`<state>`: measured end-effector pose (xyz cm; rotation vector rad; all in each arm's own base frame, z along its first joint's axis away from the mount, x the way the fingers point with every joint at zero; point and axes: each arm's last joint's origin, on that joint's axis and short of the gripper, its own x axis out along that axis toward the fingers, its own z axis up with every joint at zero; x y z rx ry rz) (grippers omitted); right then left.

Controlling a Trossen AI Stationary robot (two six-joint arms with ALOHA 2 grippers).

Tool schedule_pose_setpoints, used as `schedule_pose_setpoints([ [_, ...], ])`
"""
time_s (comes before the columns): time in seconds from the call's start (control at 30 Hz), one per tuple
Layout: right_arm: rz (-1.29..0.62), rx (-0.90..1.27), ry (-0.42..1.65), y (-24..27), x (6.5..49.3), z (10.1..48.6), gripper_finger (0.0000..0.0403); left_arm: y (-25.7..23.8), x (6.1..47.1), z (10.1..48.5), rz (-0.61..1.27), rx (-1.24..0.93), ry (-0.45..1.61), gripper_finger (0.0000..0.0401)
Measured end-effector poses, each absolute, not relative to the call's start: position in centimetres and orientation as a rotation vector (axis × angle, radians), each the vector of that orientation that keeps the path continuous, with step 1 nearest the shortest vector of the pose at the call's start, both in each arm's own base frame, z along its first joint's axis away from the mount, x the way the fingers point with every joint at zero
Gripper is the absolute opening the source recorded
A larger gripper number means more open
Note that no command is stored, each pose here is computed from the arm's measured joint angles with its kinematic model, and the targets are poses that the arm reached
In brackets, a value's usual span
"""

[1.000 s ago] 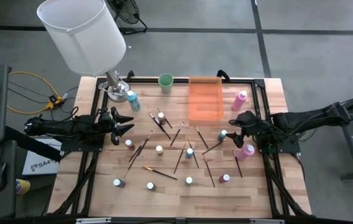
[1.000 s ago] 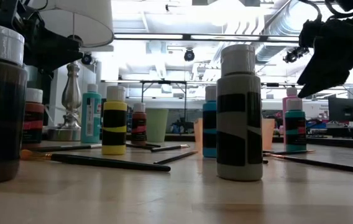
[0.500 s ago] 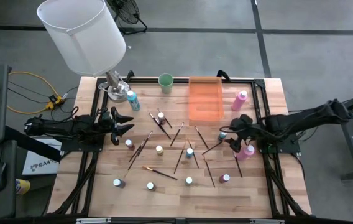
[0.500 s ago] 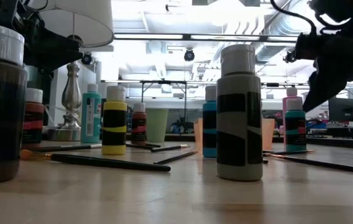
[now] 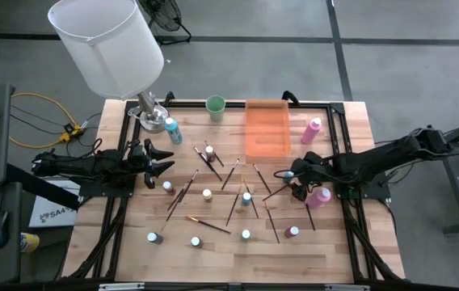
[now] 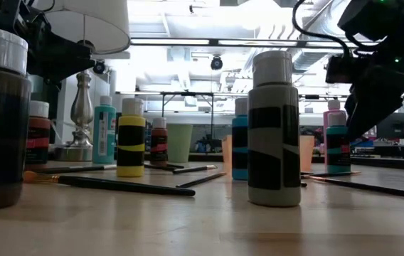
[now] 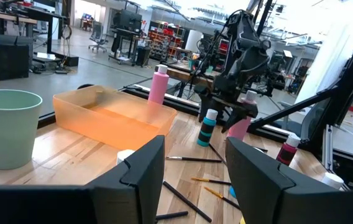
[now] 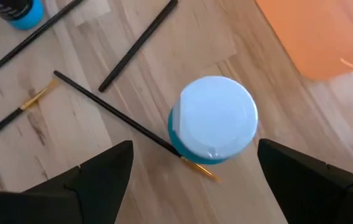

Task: Pick & Place Paint Supplies
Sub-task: Put the small light blue paint bottle into the orange bin

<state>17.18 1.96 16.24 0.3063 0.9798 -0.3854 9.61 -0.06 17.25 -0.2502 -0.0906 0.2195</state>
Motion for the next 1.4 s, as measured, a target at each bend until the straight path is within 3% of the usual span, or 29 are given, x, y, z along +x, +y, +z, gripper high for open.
schedule_pose_setpoints([
  [0.33, -0.385, 0.316, 0.967, 2.1, 18.2, 15.6, 0.0338, -0.1, 9.6, 17.2, 0.219, -0.250, -0.090, 0.0168],
  [0.93, -0.351, 0.382, 0.863, 1.9, 16.9, 18.3, 0.0336, -0.1, 9.6, 17.2, 0.219, -0.250, -0.090, 0.0168],
  [1.4, -0.341, 0.320, 0.850, 1.8, 16.5, 19.0, 0.0267, -0.1, 9.6, 17.2, 0.219, -0.250, -0.090, 0.0168],
])
